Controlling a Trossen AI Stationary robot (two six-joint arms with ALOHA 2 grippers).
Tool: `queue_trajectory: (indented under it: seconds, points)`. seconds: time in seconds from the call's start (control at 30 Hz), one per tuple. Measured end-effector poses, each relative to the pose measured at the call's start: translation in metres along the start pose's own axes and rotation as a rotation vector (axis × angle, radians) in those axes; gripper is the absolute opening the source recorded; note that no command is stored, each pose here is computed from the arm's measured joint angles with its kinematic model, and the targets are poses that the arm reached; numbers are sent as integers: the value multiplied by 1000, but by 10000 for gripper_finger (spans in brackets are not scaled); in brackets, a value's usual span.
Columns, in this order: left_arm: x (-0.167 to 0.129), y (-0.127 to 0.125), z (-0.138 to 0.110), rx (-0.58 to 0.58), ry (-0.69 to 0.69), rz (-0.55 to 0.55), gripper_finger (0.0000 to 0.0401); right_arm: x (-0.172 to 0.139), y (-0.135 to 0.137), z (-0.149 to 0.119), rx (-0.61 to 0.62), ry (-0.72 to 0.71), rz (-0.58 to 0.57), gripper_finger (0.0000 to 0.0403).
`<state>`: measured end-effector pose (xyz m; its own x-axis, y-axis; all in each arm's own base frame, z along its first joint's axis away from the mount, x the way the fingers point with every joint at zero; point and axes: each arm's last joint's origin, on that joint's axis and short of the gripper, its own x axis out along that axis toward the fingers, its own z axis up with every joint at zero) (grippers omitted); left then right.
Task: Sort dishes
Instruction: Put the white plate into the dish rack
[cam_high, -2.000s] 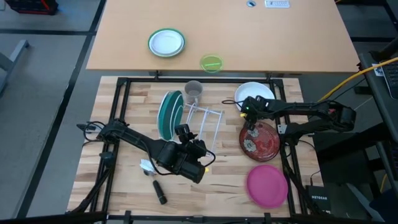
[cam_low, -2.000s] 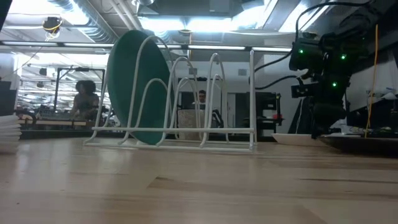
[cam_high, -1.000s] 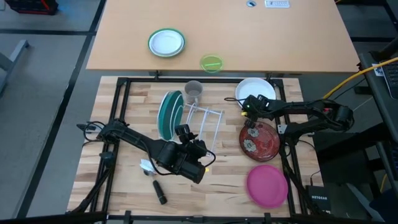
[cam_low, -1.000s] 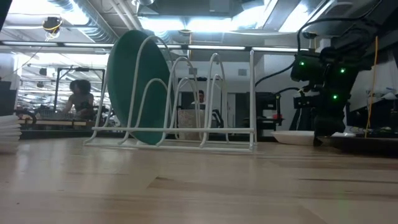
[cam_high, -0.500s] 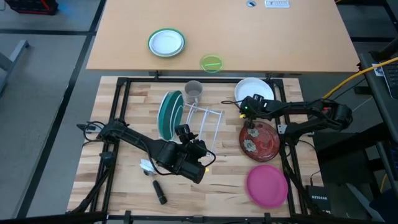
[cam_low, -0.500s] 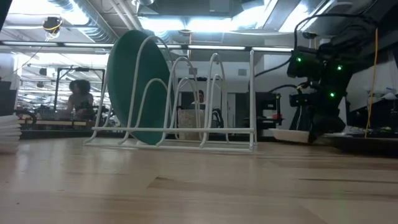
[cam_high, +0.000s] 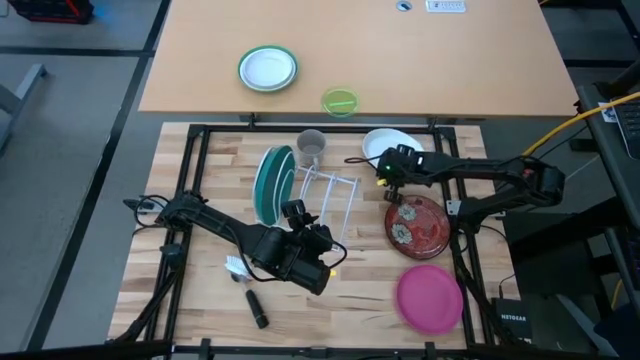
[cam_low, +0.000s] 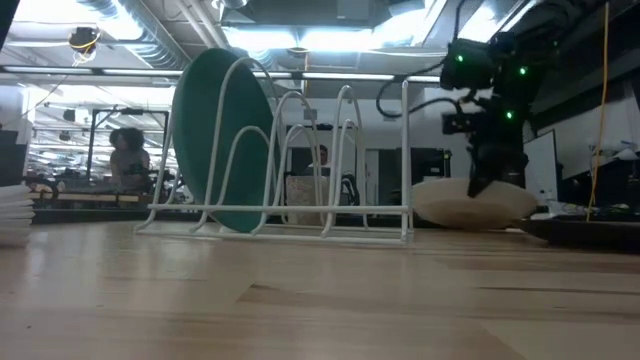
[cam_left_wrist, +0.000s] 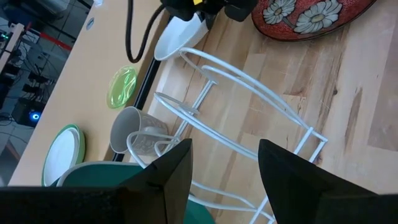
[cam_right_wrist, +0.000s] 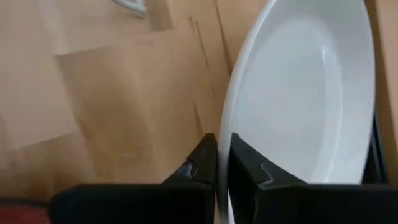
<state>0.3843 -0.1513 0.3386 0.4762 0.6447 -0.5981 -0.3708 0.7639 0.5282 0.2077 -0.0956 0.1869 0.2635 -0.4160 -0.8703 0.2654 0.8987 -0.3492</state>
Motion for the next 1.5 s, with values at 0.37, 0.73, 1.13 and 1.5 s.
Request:
queue_trajectory:
  seconds: [0.37, 0.73, 1.13, 1.5]
  points:
    - [0, 0, 0, 1, -10, 19, 171, -28, -1, 16, -53, 31, 144, 17]
    - [0, 0, 0, 1, -13, 22, 171, -59, -11, 25, -104, 95, 245, 17]
    - [-14, 5, -1, -47, -48, 30, 171, -133, -40, 53, -97, 17, 248, 17]
    - [-31, 5, -13, -70, -98, 133, 171, -204, -64, 69, -9, -190, 234, 17]
